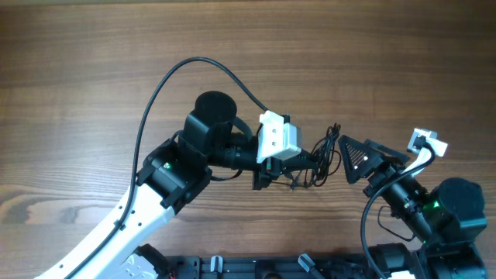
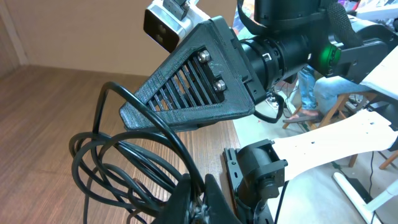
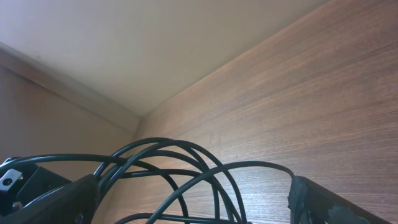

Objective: Untangle cables

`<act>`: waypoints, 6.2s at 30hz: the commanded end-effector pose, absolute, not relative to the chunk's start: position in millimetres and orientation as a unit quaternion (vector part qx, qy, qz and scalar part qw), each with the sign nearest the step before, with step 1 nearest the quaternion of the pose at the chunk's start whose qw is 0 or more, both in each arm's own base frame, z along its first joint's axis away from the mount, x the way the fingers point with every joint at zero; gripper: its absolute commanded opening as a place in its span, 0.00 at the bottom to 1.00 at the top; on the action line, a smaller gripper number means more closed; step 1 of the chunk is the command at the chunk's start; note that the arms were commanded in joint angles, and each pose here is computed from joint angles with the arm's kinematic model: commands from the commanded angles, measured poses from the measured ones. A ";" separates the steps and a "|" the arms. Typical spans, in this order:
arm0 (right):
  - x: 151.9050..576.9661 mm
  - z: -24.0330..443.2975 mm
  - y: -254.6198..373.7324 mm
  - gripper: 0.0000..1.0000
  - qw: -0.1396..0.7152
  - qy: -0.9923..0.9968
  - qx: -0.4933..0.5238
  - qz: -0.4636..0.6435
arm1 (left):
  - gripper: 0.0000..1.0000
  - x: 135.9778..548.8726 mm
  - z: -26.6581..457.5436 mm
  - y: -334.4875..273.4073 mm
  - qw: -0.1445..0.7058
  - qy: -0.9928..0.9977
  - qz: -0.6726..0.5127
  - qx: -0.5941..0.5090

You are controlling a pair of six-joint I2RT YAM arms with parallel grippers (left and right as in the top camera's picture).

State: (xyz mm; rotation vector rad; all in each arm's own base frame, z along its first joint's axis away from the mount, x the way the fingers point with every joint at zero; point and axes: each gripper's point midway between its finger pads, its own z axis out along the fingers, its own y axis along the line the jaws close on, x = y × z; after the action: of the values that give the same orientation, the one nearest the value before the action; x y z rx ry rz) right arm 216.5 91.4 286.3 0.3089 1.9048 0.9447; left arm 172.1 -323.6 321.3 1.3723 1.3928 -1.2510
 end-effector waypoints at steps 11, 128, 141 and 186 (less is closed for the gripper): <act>219.7 288.5 83.1 1.00 0.491 0.776 0.143 0.370 | 0.04 184.7 330.4 -321.4 0.457 0.534 -0.442 0.558; 237.2 358.6 101.7 0.91 0.622 0.693 -0.361 0.055 | 0.04 166.6 358.8 -328.7 0.485 0.444 -0.475 0.585; 205.4 363.7 139.8 0.04 0.612 0.643 -0.424 0.177 | 0.04 199.6 363.8 -310.2 0.514 0.470 -0.452 0.558; 187.6 351.4 149.7 0.62 0.613 0.545 -0.562 0.108 | 0.04 183.0 398.0 -317.0 0.461 0.517 -0.551 0.465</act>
State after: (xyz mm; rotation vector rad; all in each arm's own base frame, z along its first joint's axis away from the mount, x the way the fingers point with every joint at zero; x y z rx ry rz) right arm 177.9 158.2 350.2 -1.3037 1.2388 0.3623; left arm 196.9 -316.5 385.6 1.1138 1.3266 -1.3378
